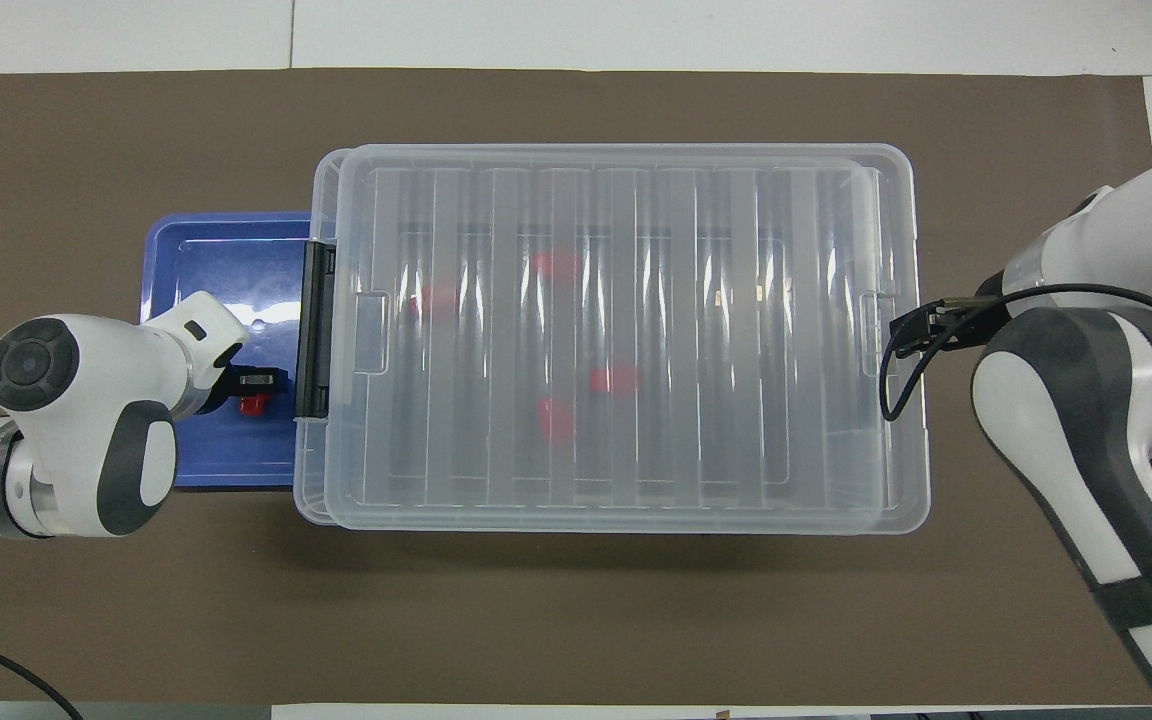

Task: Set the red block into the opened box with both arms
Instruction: 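Grasp the red block with the left gripper while the right gripper grips the lid, then slide the lid toward the right gripper while the left gripper lifts the block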

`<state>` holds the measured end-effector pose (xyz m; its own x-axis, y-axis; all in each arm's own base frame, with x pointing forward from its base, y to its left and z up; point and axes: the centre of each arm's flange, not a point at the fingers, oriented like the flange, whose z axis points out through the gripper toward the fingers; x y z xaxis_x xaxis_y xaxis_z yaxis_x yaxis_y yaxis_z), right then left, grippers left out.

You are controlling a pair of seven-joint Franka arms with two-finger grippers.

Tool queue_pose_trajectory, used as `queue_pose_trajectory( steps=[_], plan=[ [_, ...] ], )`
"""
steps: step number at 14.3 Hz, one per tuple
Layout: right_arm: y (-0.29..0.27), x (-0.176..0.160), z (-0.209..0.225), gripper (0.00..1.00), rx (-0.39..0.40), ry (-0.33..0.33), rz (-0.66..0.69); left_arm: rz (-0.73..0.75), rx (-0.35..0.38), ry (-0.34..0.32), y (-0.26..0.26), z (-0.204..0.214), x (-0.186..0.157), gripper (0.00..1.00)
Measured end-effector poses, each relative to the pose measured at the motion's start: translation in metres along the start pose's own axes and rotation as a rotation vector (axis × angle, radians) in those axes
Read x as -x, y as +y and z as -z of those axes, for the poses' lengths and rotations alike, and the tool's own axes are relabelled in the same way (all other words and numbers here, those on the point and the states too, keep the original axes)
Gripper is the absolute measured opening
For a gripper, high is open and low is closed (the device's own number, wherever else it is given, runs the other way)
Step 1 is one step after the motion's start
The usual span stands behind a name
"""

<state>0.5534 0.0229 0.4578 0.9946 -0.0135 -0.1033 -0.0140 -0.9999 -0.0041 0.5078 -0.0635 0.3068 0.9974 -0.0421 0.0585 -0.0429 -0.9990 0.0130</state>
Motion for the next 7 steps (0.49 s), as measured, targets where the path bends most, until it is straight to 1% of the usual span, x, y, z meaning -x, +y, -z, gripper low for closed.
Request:
queue_pose_trajectory(
  steps=[1,2,7],
  plan=[
    [0.005,0.000,0.000,1.00,-0.001,0.000,0.003,0.026,0.000,-0.001,0.000,0.000,0.000,0.38],
    [0.009,0.000,0.000,1.00,-0.001,0.000,0.005,0.037,0.000,-0.001,0.000,0.000,0.000,0.34],
    [0.024,-0.001,0.001,1.00,0.005,0.002,0.031,0.046,0.001,0.006,0.002,0.003,-0.001,0.34]
  ],
)
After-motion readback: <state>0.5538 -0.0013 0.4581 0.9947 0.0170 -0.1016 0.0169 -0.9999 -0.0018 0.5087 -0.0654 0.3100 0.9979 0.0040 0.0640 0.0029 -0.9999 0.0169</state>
